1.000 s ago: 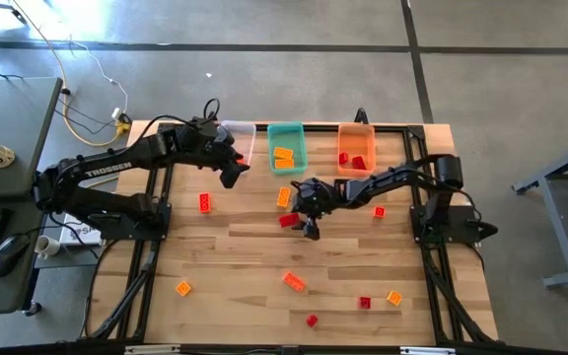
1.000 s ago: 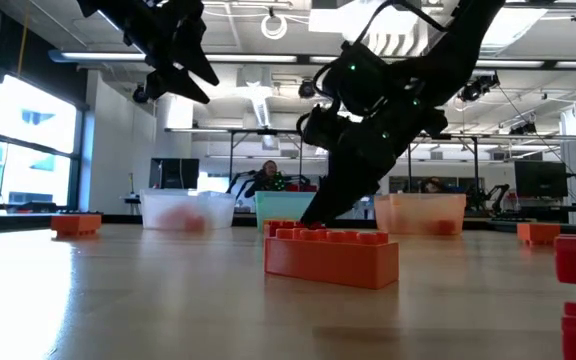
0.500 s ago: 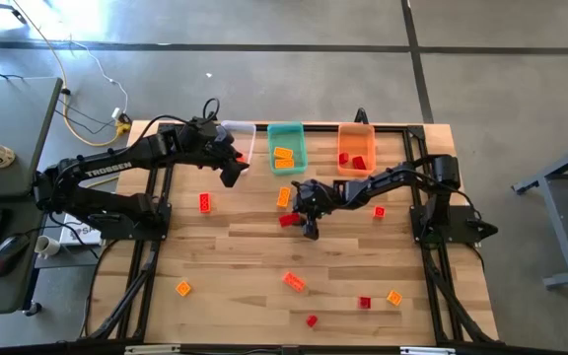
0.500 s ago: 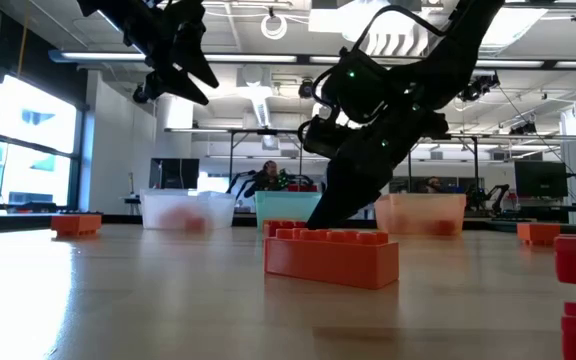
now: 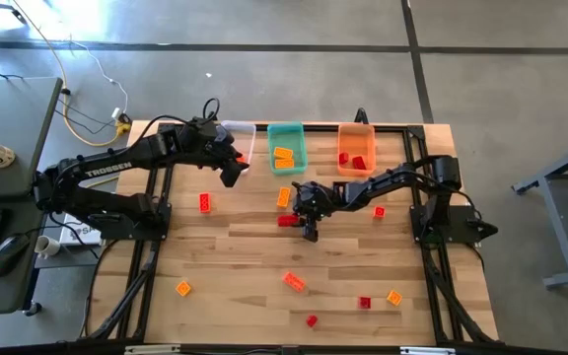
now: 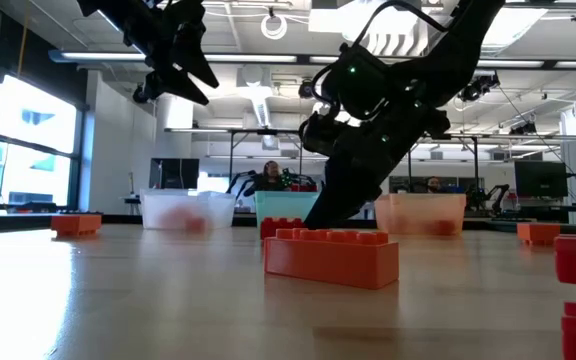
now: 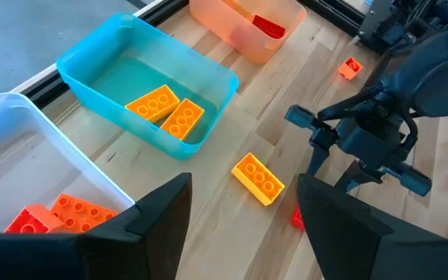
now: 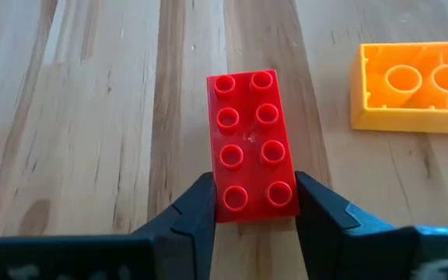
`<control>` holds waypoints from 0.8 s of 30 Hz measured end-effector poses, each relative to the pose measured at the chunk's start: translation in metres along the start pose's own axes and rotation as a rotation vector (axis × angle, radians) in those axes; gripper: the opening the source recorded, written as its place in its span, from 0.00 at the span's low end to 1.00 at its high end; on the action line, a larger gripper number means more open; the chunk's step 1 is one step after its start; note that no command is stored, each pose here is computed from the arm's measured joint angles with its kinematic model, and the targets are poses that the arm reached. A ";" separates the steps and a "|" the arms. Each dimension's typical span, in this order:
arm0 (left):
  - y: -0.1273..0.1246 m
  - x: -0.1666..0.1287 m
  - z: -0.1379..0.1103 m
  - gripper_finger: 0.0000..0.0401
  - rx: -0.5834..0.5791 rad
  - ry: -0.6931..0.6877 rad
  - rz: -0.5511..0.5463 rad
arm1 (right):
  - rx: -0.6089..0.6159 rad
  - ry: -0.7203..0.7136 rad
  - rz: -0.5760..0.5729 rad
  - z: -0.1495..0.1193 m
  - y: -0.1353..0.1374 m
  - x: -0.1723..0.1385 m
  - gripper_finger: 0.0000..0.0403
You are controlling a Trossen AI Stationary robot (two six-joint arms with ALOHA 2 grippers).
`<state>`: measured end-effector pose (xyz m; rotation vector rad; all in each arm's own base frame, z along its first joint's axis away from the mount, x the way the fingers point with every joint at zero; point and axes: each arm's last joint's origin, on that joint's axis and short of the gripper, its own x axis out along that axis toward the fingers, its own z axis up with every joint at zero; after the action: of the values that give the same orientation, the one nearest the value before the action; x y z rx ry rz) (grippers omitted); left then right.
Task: Sort & place blocks by color
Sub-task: Put the red game piece into the orange bin
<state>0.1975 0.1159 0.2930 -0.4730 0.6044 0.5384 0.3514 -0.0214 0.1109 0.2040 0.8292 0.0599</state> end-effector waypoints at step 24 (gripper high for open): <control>0.006 -0.001 -0.012 0.54 0.047 0.115 0.103 | 0.227 -0.122 -0.326 0.020 0.036 -0.059 0.29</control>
<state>0.1887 0.1132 0.2833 -0.4322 0.7528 0.5969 0.3276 0.0028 0.1739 0.2807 0.7381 -0.3508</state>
